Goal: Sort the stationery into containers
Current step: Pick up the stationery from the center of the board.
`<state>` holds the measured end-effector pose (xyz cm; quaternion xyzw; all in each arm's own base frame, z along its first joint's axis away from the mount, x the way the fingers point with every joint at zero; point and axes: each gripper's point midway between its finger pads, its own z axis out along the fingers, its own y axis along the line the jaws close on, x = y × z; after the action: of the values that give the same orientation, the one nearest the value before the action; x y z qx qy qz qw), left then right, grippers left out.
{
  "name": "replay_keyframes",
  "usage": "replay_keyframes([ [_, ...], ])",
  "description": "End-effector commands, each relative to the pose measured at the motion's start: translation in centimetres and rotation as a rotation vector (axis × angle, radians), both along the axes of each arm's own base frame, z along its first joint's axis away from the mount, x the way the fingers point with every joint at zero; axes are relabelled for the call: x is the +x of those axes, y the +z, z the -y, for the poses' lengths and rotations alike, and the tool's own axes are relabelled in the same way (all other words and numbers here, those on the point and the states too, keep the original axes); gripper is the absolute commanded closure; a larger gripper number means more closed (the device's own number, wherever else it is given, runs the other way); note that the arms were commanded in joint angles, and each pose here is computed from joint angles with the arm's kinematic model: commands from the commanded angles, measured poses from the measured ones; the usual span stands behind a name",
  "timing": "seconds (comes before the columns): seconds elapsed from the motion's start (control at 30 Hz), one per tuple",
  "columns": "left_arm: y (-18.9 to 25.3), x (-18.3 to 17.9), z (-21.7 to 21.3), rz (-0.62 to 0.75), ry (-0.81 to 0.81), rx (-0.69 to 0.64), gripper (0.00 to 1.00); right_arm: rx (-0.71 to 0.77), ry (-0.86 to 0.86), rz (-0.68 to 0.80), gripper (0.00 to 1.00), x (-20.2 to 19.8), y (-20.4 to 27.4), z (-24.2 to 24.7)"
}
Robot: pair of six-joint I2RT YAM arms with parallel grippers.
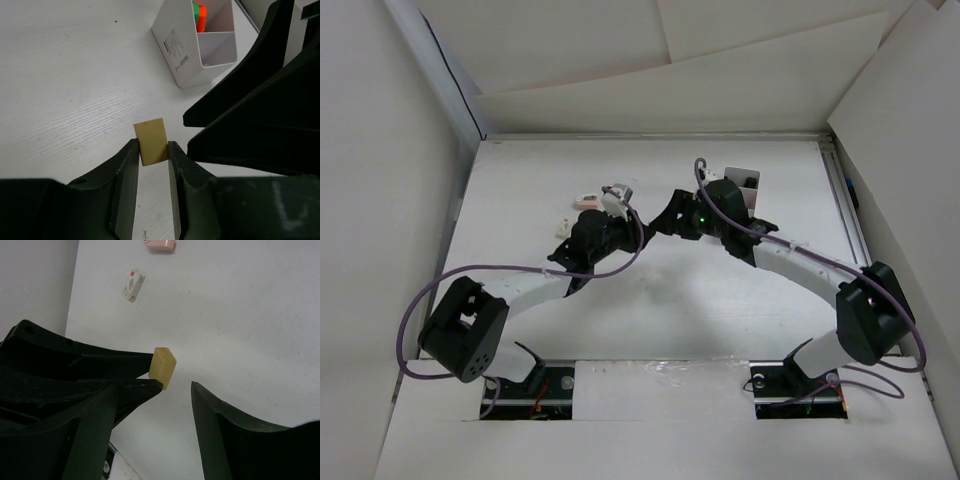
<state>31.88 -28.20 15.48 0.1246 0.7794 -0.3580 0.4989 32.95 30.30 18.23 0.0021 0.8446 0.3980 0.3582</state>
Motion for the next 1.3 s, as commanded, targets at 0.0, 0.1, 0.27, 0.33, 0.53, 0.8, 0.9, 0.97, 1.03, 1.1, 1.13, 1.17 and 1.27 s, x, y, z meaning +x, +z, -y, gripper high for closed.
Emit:
replay_keyframes([
  [0.0,2.0,-1.1,0.5,0.079,-0.071,-0.038,1.0,0.072,-0.026,0.064,0.34,1.4,3.3,-0.8],
  [0.1,2.4,-1.1,0.5,0.086,-0.071,-0.043,1.0,0.071,-0.026,0.063,0.35,1.6,3.3,-0.9],
  [0.27,2.5,-1.9,0.8,0.089,-0.114,-0.056,1.0,0.077,-0.013,0.044,0.44,1.6,2.9,-1.3],
  [0.33,2.9,-2.1,0.9,0.096,-0.123,-0.063,1.0,0.068,-0.004,0.024,0.48,1.6,2.0,-1.6],
  [0.53,3.3,-1.9,0.9,0.113,-0.114,-0.071,1.0,0.092,0.042,-0.011,0.57,1.0,1.5,-2.4],
  [0.8,2.9,-1.8,0.6,0.106,-0.102,-0.064,1.0,0.107,0.067,-0.026,0.71,0.5,1.4,-2.6],
  [0.9,2.9,-1.5,0.4,0.108,-0.081,-0.06,0.98,0.119,0.088,-0.024,0.78,0.2,1.6,-2.9],
  [0.97,2.6,-1.2,0.1,0.101,-0.057,-0.05,0.96,0.123,0.089,-0.026,0.83,0.3,1.7,-2.7],
  [1.03,2.6,-1.3,0.1,0.094,-0.055,-0.056,0.91,0.128,0.085,-0.033,0.89,0.3,1.7,-2.7],
  [1.1,2.6,-1.1,0.0,0.095,-0.043,-0.054,0.84,0.129,0.075,-0.022,0.91,0.4,2.1,-2.5],
  [1.13,2.6,-1.1,0.0,0.095,-0.043,-0.054,0.79,0.135,0.075,-0.013,0.93,0.4,2.5,-2.5],
  [1.17,2.6,-0.9,-0.1,0.097,-0.031,-0.052,0.76,0.135,0.066,-0.012,0.93,0.7,2.5,-2.2],
  [1.27,3.0,-1.1,0.0,0.096,-0.038,-0.066,0.63,0.138,0.048,0.0,0.94,0.9,3.0,-1.5],
])
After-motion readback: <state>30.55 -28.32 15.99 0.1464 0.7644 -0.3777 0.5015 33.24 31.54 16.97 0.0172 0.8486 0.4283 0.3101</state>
